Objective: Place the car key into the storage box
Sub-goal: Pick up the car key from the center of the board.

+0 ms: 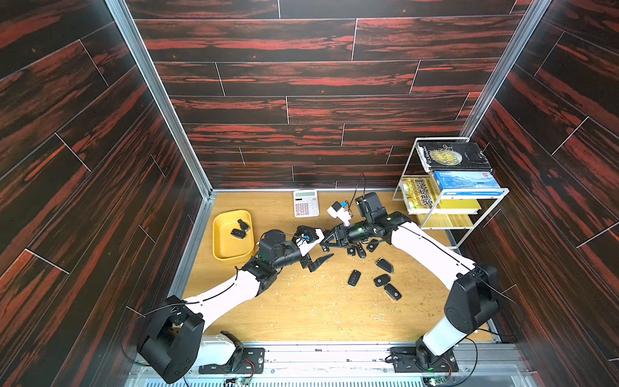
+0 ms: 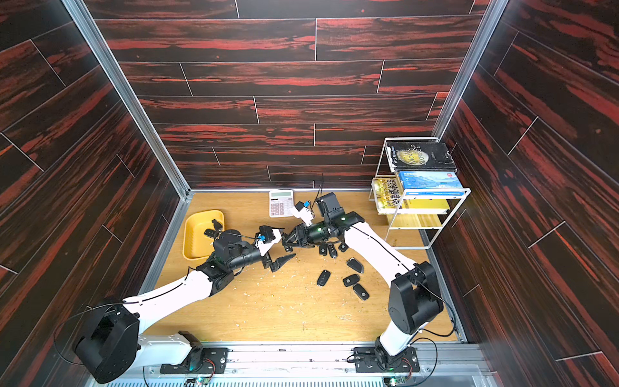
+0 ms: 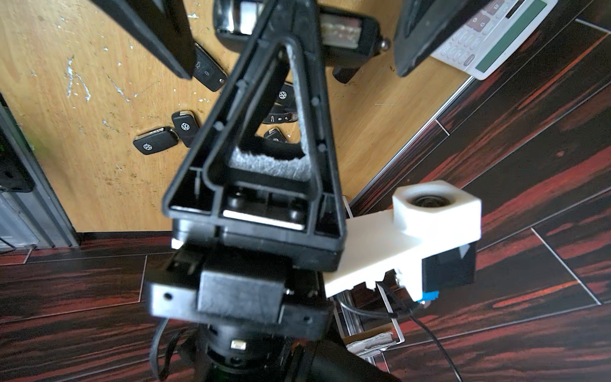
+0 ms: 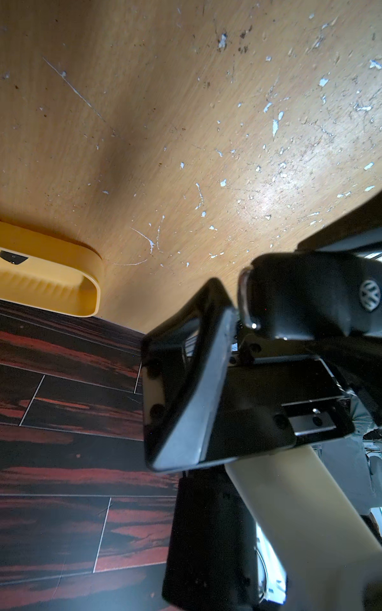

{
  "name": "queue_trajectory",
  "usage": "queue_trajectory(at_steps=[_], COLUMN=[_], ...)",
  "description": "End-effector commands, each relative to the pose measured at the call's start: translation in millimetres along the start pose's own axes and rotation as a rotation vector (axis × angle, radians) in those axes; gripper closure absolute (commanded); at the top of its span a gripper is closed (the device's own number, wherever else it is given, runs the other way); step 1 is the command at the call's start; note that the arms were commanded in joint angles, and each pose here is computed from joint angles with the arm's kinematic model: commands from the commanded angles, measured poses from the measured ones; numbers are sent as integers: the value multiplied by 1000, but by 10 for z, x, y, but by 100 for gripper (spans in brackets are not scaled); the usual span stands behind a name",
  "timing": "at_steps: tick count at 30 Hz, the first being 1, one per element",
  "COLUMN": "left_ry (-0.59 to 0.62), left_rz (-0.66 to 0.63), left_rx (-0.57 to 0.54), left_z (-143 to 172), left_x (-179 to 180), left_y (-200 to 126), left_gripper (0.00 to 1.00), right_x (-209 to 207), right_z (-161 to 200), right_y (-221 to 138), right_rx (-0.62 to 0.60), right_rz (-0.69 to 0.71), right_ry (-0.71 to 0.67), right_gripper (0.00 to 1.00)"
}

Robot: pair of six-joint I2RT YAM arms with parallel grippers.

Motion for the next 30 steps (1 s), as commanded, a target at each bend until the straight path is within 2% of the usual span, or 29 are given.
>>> queue_trajectory(at_steps=[1, 8, 14, 22, 30], left_ry=[22, 29, 40, 45, 43], left_rz=[53, 78, 97, 79, 90], left_rx=[-15, 21, 50, 43, 43], left_z=[-65, 29, 67, 46, 11], left_x=[-33, -108, -121, -96, -88], left_y=[20, -17, -6, -6, -2], left_gripper=[6, 7, 14, 16, 29], right_x=[49, 71, 77, 67, 47], right_z=[63, 58, 67, 79, 94], right_y=[-16, -32, -45, -45, -39], right_rx=[18, 23, 22, 24, 26], right_rz=[-10, -6, 1, 5, 9], right_ry=[-3, -2, -3, -1, 4], right_gripper=[67, 67, 67, 67, 67])
Point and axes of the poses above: each gripper's point midway between its finger pads, its own y axis out along the fingers, its own x axis along the line the jaws close on, z = x × y, the point moved 6 cm from there along -y, back along the fingers, and after that the axes turned 6 degrees about y, right-handed, at the moved point
